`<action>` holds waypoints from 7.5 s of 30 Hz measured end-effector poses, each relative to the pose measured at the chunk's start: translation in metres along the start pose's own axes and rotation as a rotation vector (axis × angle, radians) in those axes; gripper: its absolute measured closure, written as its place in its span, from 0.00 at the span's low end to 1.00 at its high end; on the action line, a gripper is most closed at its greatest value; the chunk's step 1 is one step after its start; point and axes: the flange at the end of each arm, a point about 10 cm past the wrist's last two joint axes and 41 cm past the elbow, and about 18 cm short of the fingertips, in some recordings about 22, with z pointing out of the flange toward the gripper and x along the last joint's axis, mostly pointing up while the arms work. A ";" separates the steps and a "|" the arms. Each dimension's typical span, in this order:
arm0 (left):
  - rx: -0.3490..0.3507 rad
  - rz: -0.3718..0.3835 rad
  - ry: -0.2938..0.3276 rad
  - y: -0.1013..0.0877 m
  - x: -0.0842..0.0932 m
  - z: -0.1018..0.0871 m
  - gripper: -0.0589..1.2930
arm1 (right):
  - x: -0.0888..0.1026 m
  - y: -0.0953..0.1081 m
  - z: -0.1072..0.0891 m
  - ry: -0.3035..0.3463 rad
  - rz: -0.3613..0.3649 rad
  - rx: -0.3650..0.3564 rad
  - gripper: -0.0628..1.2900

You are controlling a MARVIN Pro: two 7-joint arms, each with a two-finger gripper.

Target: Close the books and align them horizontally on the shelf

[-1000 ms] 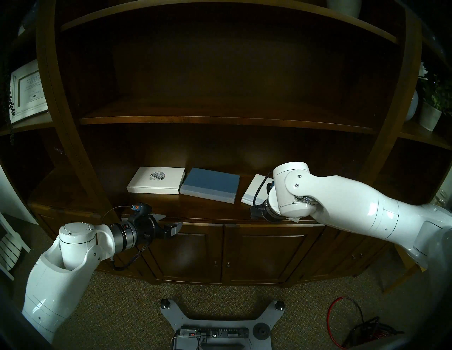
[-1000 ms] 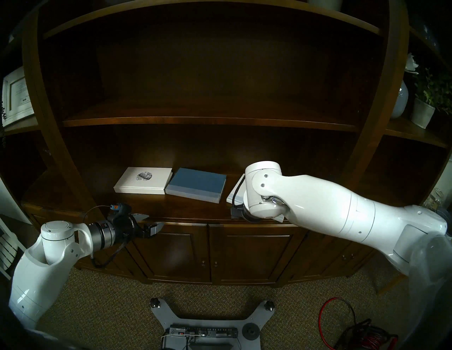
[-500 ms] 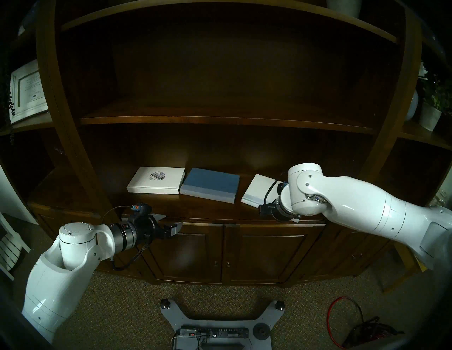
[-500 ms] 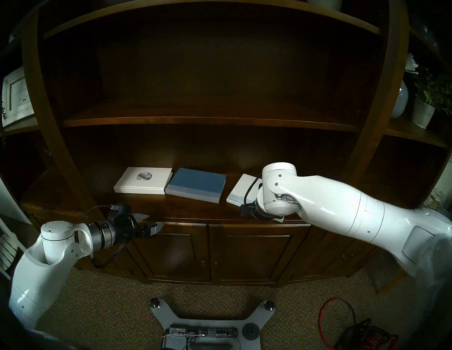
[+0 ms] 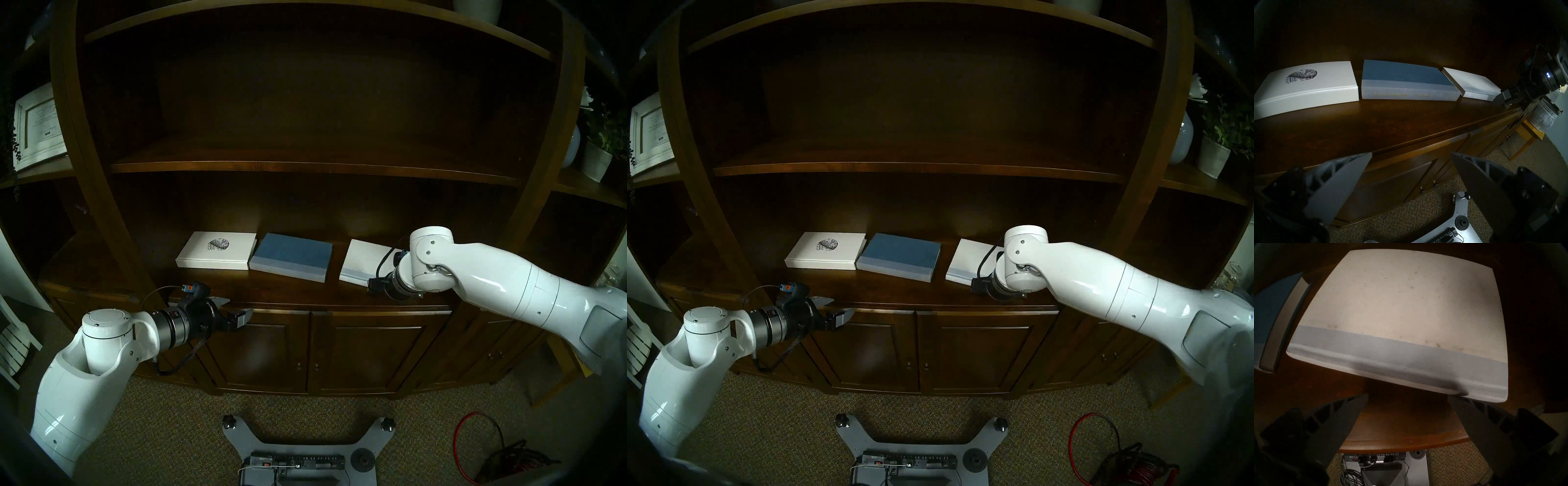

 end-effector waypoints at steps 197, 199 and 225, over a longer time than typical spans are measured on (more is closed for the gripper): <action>-0.001 -0.002 -0.004 0.000 -0.001 0.000 0.02 | 0.003 -0.124 -0.053 0.290 -0.529 0.157 0.02; -0.001 -0.002 -0.005 0.000 -0.001 0.000 0.02 | -0.011 -0.116 -0.052 0.254 -0.522 0.174 0.02; 0.003 -0.009 -0.015 -0.003 -0.005 0.001 0.02 | -0.098 -0.055 -0.076 0.133 -0.492 0.223 0.02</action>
